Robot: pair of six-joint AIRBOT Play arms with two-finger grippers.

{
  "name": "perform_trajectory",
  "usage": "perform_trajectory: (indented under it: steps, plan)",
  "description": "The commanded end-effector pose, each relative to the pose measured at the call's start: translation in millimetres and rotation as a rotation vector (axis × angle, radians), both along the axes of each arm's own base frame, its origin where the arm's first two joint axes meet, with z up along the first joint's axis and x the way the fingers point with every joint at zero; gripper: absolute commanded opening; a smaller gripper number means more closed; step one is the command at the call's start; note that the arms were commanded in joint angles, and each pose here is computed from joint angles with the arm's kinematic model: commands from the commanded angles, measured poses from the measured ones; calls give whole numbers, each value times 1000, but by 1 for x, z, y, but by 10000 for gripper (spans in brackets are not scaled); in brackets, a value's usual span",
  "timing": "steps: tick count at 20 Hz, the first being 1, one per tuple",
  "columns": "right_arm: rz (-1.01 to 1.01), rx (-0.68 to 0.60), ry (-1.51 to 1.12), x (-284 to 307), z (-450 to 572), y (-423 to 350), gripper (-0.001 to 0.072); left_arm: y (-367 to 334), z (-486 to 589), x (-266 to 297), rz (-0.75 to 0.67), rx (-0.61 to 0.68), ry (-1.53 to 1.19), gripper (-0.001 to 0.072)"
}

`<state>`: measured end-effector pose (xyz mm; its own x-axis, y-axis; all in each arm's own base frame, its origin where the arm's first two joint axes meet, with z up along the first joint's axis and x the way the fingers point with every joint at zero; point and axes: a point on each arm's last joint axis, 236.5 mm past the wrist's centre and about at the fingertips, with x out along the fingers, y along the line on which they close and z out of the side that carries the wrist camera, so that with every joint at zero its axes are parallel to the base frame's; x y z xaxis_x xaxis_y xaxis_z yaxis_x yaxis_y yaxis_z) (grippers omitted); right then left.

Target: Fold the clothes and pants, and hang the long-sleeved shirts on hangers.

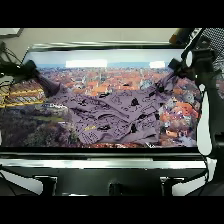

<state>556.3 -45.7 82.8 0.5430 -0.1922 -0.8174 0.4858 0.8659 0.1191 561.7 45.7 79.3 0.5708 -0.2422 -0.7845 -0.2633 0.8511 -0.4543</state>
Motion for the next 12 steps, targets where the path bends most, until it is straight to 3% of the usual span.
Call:
perform_trajectory:
  steps: [1,2,3,7,11,12]
  plan:
    - [243,-114,243,-36,-27,0,181,-34,-26,-14,-65,-144,116,561]
    - [291,-159,275,-46,-18,-9,330,-30,-19,-21,-65,-144,125,573]
    - [270,-97,255,-56,-7,-17,397,-24,-11,-32,-68,-141,140,607]
    - [276,164,303,-131,-14,-36,386,19,-5,-94,-74,-26,245,608]
    - [281,453,410,-227,-82,15,393,2,-40,-162,0,-146,287,607]
    - [289,516,441,-247,-103,35,450,-12,-53,-181,7,-174,298,607]
